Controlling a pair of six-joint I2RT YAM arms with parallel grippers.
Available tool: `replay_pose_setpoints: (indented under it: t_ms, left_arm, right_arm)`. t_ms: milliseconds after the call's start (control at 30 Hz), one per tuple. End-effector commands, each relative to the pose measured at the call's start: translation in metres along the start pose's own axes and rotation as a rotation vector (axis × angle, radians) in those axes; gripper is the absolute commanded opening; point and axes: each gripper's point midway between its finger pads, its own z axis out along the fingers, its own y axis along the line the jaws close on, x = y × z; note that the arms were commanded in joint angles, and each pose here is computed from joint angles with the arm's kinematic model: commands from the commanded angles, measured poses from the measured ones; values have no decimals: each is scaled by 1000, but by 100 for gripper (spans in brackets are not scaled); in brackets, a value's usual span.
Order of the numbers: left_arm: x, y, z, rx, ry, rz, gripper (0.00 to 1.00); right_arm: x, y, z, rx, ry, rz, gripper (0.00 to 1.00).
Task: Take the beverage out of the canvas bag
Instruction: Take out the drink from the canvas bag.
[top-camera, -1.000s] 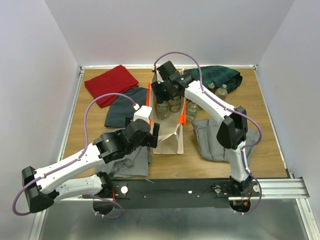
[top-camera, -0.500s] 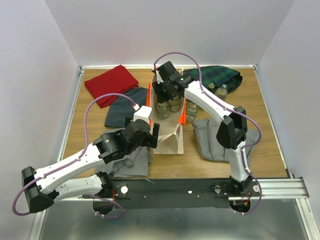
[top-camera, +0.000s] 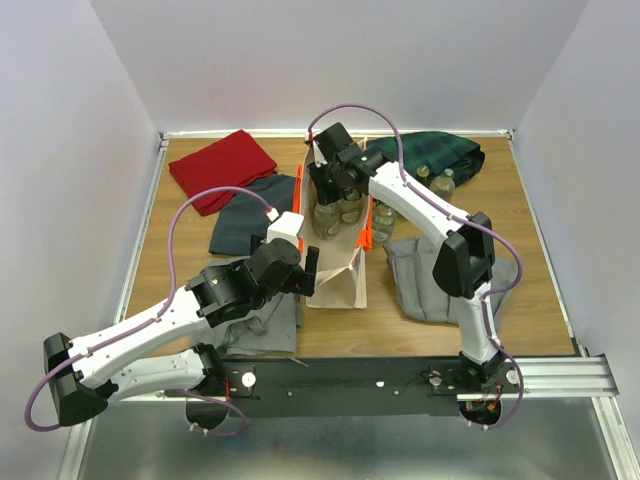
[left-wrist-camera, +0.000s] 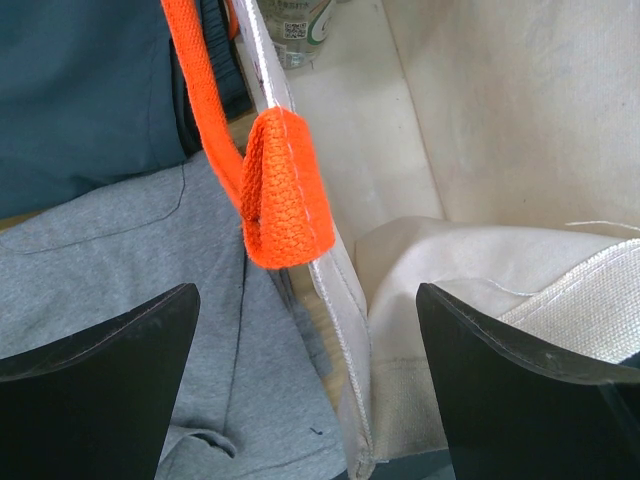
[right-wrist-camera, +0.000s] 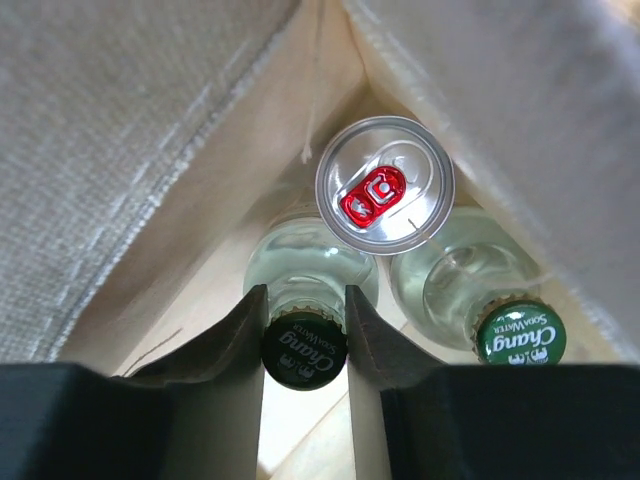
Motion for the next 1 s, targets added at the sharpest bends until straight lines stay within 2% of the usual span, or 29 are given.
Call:
replay_pose_setpoints:
  t_ms: [0,167,500,967]
  left_arm:
    - [6,7,0,-31,14,13,99]
    - [4,9,0,-47,8,8,99]
    - [-11,13,-2,-84,-44,-30,99]
    - [-55,10,-19,-56,-207,-114,99]
  right_arm:
    - [17,8,9,-26,61,4,23]
    - [16,9,7,-31,59,2,1]
    - [6,7,-14,-23,26,0,1]
    - [-6,8,-43,-23,-22,10,1]
